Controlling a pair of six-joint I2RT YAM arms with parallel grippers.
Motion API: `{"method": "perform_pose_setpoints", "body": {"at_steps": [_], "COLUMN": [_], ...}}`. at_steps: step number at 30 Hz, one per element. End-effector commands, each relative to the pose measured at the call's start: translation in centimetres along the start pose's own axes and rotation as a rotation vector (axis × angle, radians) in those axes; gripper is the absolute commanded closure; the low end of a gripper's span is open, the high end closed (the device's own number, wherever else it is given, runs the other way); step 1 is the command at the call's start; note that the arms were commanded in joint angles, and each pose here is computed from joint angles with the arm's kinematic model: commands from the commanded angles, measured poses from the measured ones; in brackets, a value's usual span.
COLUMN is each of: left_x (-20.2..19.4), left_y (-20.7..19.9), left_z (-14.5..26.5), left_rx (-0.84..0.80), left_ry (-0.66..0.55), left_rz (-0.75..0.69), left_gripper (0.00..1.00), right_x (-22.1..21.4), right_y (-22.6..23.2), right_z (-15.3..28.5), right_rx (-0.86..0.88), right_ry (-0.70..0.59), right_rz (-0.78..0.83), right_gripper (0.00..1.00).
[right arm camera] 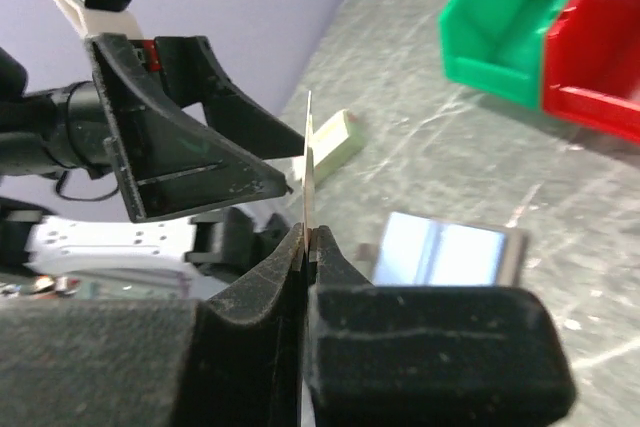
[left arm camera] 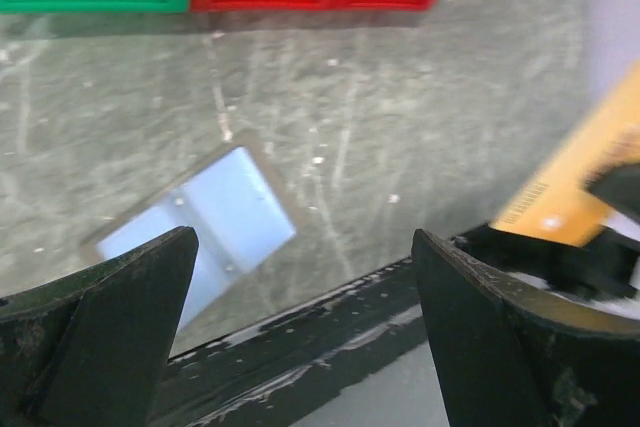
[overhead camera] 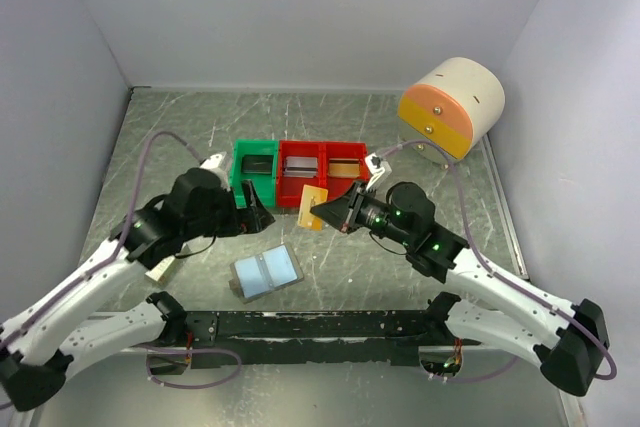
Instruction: Take the credit cards out of the card holder
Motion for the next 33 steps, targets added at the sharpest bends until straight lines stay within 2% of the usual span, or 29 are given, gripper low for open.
{"method": "perform_pose_setpoints", "body": {"at_steps": [1, 5, 9, 12, 15, 19, 25, 29, 33], "left_x": [0.6, 3.0, 5.1, 6.3, 6.8, 6.7, 4.8, 5.3, 5.3], "left_y": [3.6, 7.2, 11.8, 14.1, 14.8, 14.3, 14.9, 14.8, 14.8], "left_z": [-0.6, -0.9, 1.1, 2.7, 3.6, 4.4, 3.0, 3.2, 3.2], "left_rx": [0.254, 0.303, 0.342, 0.423, 0.468, 0.458, 0.422, 0.420, 0.413], "left_ry": [0.057, 0.052, 0.041, -0.033, -0.119, -0.181, -0.151, -0.192, -0.211], "left_rz": [-0.087, -0.034, 0.082, 0.081, 0.071, 0.085, 0.126, 0.129, 0.127], "left_gripper": [0.00, 0.00, 0.00, 0.00, 0.00, 0.00, 0.00, 0.00, 0.00], "right_x": [0.6, 1.0, 0.0, -1.3, -2.3, -3.3, -2.7, 1.1, 6.1], "right_y": [-2.8, -1.7, 0.7, 1.4, 1.3, -0.7, -6.2, -10.3, -12.9], "right_z": [1.4, 1.3, 0.5, -0.3, -1.2, -2.0, -1.8, -1.4, -0.1], "right_rx": [-0.226, -0.281, -0.321, -0.361, -0.431, -0.540, -0.714, -0.755, -0.820], "right_ry": [0.009, 0.035, 0.057, 0.092, 0.120, 0.209, 0.324, 0.350, 0.258], "right_rz": [0.146, 0.256, 0.403, 0.516, 0.674, 0.954, 1.287, 1.168, 1.075], "right_gripper": [1.00, 1.00, 1.00, 1.00, 1.00, 1.00, 1.00, 1.00, 1.00]}}
Point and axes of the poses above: each gripper's point midway between its finger pads, its own z axis back along the fingers, its own y axis along the line the jaws close on, x = y × z, the point moved 2 cm from there along z, back along the fingers, and after that the axes turned 1 degree about -z, right-handed, at the moved point
